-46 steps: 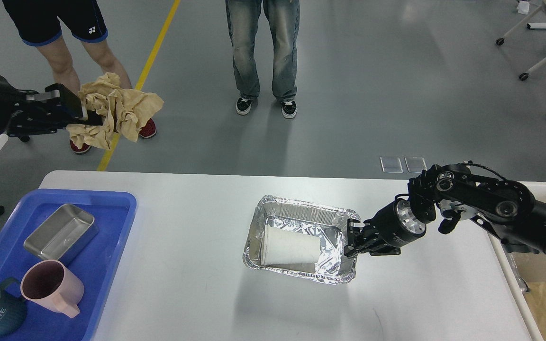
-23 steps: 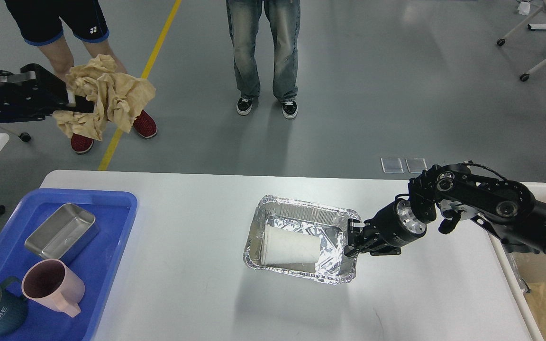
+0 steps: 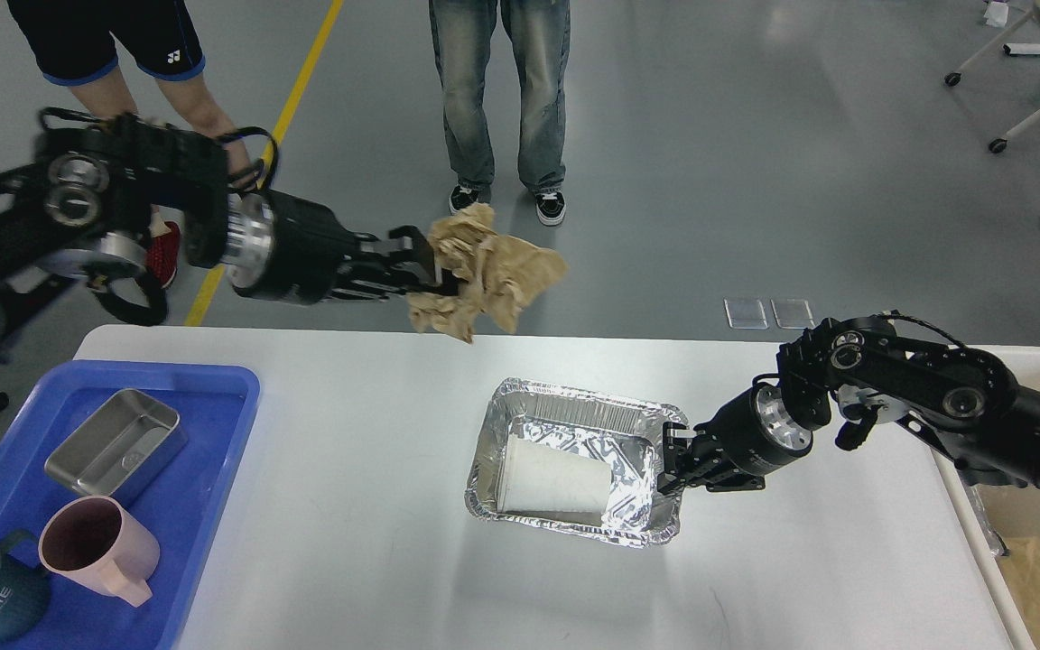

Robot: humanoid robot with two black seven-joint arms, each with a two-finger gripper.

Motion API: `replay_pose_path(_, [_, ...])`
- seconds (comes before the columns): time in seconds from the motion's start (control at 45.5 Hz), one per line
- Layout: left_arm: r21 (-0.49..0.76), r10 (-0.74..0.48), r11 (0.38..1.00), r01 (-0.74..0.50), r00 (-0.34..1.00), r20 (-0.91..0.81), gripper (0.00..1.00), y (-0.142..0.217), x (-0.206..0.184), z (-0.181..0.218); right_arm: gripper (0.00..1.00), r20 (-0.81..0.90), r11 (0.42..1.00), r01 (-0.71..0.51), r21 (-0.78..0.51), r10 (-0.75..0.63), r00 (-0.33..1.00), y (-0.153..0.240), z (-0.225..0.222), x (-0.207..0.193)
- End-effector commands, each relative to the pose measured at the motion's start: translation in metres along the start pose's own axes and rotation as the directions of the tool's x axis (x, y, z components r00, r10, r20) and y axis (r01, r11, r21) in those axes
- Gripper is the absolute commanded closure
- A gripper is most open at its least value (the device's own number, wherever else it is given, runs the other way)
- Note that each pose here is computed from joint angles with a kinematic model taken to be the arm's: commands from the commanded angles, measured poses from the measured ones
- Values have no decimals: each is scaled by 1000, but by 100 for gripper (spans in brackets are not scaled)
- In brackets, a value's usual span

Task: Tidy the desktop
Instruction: 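Lower the brown paper into the foil tray and release it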

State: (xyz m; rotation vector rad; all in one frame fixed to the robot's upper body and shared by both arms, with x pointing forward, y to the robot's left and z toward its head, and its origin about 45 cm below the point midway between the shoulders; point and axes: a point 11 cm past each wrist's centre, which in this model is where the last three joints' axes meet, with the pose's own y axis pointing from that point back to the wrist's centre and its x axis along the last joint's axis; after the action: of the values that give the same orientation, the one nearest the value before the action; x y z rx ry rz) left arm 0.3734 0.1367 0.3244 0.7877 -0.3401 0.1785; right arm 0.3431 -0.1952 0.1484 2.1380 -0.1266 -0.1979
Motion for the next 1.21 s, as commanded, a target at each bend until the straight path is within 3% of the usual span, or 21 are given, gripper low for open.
replay_pose_path(0.0, [28, -74, 997, 73, 996, 46, 94, -54, -23, 7, 100, 7, 1000, 3, -2, -3, 1000, -1, 3, -1])
replay_pose_path(0.176, [70, -152, 986, 151, 988, 14, 93, -105, -56, -8, 100, 8, 1000, 1, 6, -1, 1000, -1, 1, -1])
replay_pose_path(0.483, [100, -176, 979, 178, 984, -35, 90, -145, -79, -23, 100, 6, 1000, 3, 8, -3, 1000, -2, 0, -1])
replay_pose_path(0.549, [97, -168, 980, 172, 985, -44, 80, -150, -80, -21, 100, 7, 1000, 2, 5, -2, 1000, -1, 1, -1])
replay_pose_path(0.637, [88, -132, 987, 138, 989, -62, 40, -151, -75, -19, 100, 8, 1000, 0, 4, 0, 1000, 0, 2, 0])
replay_pose_path(0.725, [85, -87, 992, 95, 992, -87, 15, -149, -68, -19, 100, 12, 1000, 2, 6, -2, 1000, -1, 3, -1])
replay_pose_path(0.878, [79, -66, 994, 74, 993, -101, 4, -144, -60, -19, 100, 11, 1000, 4, 8, -4, 1000, -2, 2, -2])
replay_pose_path(1.186, [60, -62, 996, 70, 991, -117, 3, -143, -58, -16, 100, 13, 1000, 2, 9, -2, 1000, -1, 3, -1])
